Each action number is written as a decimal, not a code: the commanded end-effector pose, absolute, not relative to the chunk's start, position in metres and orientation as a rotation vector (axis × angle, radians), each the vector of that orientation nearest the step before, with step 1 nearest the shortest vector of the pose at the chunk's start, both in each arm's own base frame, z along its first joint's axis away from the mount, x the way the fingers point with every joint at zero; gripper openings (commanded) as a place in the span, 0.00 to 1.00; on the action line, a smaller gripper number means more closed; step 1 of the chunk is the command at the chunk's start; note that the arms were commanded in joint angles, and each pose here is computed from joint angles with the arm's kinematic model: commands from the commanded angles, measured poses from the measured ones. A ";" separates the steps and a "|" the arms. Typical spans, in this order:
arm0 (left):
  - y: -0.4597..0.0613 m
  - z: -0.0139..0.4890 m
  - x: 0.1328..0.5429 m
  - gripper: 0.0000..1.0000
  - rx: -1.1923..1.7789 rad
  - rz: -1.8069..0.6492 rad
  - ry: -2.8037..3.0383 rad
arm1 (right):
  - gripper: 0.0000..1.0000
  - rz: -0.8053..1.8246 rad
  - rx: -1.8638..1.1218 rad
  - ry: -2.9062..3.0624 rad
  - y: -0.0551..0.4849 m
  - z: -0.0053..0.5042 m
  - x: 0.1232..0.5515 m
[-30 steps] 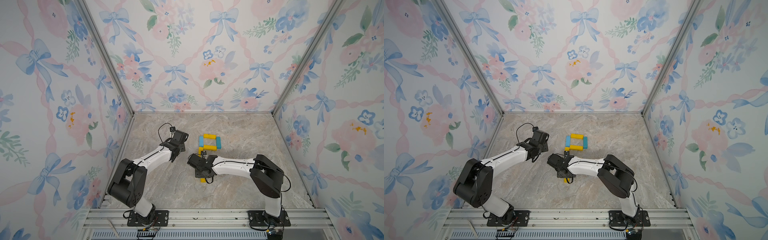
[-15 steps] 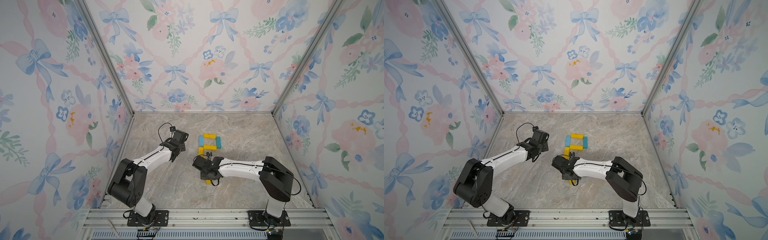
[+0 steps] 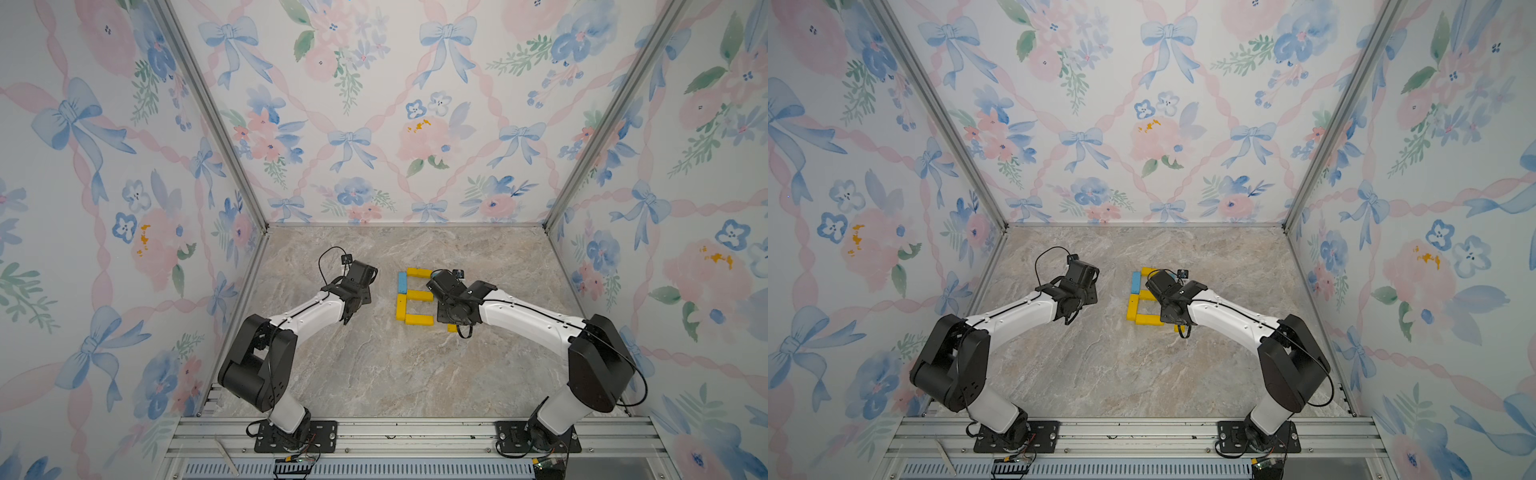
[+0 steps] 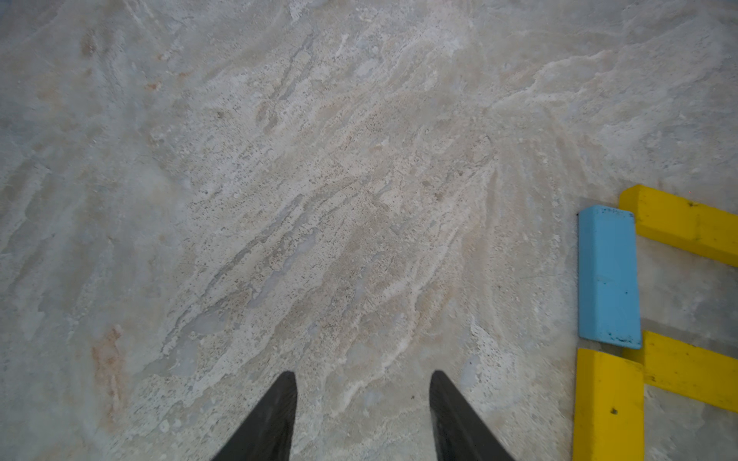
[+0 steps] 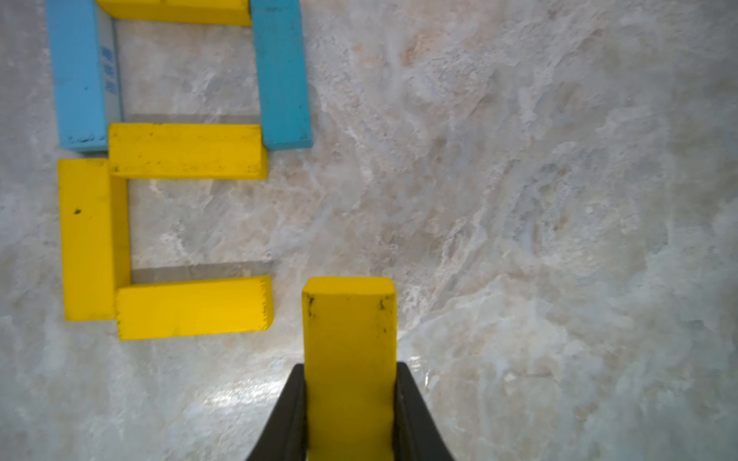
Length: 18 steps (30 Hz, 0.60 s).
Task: Assemble the number 8 with building blocks
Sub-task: Pick up the building block from the center of the board, then assemble the building block at the center of the board.
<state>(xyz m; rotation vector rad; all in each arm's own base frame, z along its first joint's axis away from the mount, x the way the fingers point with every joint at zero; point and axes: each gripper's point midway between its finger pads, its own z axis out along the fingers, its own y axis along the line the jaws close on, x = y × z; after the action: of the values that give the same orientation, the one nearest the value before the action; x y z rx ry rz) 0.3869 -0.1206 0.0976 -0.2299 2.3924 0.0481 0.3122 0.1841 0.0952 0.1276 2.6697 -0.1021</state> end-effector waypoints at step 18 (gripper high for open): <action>-0.116 0.095 0.387 0.56 -0.220 0.057 2.402 | 0.24 -0.039 0.035 2.789 0.200 0.038 0.358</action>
<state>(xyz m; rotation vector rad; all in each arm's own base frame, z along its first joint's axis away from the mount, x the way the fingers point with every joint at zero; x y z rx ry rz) 0.3876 -0.1187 0.0974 -0.2328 2.3938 0.0488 0.3567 0.1881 0.0457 0.0320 2.7705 -0.0944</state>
